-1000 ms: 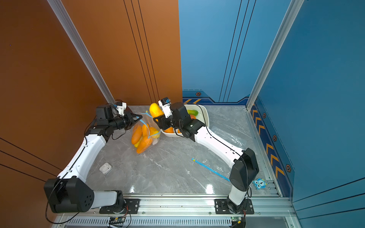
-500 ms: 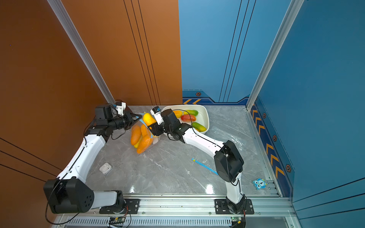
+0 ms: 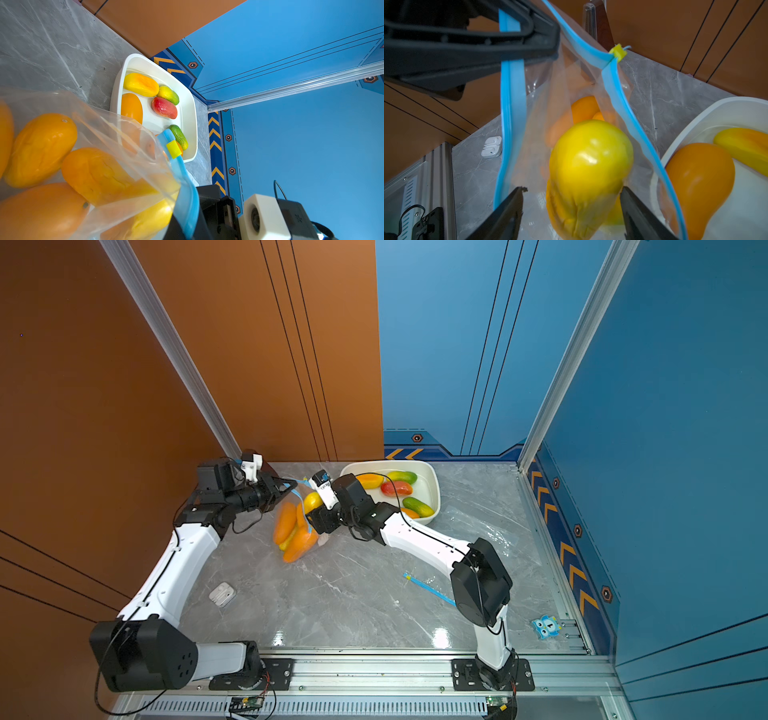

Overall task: Place the mango in a zip-top bag and seal the zipper
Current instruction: Place the mango in the zipper food storage bag, then adjust the zipper food storage bag at the center of the board.

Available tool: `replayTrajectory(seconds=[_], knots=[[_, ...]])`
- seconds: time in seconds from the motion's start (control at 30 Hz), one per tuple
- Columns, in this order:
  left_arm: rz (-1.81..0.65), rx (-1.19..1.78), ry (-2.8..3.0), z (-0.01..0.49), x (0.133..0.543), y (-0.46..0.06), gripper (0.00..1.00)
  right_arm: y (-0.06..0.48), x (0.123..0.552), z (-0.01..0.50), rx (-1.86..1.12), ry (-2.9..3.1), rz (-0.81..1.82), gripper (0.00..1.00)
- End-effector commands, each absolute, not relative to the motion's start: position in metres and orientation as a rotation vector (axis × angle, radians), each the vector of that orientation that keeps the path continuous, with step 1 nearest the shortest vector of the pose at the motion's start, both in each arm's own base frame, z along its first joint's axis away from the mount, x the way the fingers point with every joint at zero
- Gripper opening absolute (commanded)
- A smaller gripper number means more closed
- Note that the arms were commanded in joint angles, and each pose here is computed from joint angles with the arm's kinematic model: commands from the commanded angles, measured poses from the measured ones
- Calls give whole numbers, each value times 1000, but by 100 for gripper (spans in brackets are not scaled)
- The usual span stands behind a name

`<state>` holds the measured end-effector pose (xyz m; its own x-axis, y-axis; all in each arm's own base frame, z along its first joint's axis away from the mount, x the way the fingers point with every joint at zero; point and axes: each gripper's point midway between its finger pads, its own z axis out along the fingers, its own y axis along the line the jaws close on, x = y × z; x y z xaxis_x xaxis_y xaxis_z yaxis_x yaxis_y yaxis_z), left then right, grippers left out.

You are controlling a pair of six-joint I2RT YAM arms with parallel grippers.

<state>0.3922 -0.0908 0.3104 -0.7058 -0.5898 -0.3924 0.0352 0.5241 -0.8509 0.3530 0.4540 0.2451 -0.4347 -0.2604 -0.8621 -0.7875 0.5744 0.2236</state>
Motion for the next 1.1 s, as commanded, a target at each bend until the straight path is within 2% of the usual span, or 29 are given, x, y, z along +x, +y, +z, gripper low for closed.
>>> replayTrajectory(seconds=[0.0,0.13,0.37,0.47,0.57,0.63,0.73,0.87,0.97,1.07], knots=[[-1201,-402,2028,338,395,-89,0,423,355,286,-709,1954,757,76],[-1187,-394,2003,349,393,-88,0,399,353,296,-486,1970,839,84],[-1143,-424,1970,356,385,-84,0,420,330,283,-396,2054,1004,90],[-1099,-481,1950,354,381,-77,0,432,321,268,-518,2078,839,96],[-1093,-493,1940,354,375,-76,0,427,328,250,-544,2122,633,96],[-1091,-498,1939,353,372,-76,0,431,331,249,-555,2118,610,89],[-1090,-498,1944,349,367,-77,0,440,343,252,-571,2093,529,71],[-1095,-495,1960,340,362,-79,0,450,355,264,-564,2068,496,67],[-1093,-496,1965,337,360,-79,0,458,360,268,-570,2064,519,54],[-1096,-492,1964,337,359,-79,0,463,361,262,-591,2089,524,34]])
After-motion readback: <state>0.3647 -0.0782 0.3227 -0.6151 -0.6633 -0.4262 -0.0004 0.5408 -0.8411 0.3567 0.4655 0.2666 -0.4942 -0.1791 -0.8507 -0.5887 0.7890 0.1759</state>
